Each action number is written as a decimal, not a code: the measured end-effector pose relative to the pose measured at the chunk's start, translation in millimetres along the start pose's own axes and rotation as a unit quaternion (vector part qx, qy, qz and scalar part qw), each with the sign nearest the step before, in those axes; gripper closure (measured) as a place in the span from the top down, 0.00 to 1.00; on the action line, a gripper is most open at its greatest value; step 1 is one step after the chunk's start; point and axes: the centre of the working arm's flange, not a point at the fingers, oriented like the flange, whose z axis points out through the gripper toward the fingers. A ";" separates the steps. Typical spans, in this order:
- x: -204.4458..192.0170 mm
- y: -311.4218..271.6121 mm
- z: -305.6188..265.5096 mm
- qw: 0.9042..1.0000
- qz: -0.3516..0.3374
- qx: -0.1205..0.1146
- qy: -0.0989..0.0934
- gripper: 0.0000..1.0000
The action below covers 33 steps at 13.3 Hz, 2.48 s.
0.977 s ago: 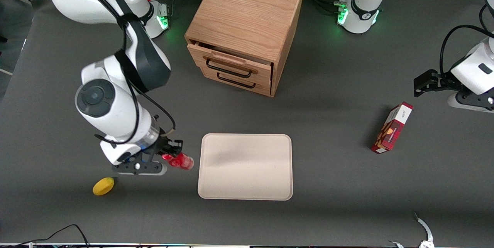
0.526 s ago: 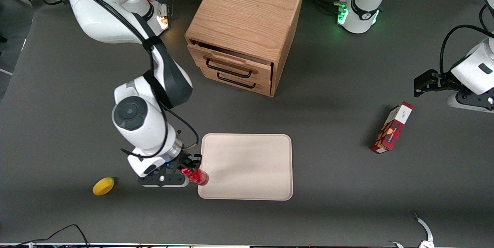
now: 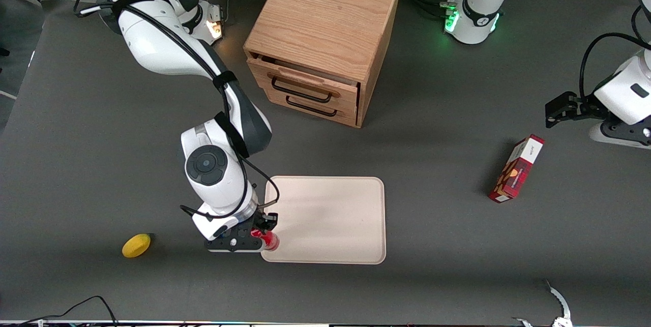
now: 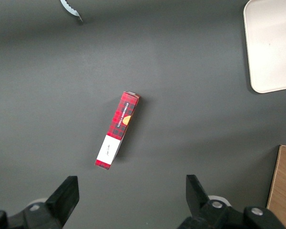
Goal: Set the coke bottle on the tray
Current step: 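Lower the bottle upright onto the tray's corner, then open the right gripper to release the bottle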
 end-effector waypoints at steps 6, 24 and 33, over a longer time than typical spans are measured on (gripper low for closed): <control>-6.6 -16.2 5.6 1.000 0.004 0.006 0.007 0.31; -8.2 -20.0 18.4 0.999 0.033 0.009 0.011 1.00; 3.7 0.2 -38.5 0.999 0.048 -0.007 -0.004 1.00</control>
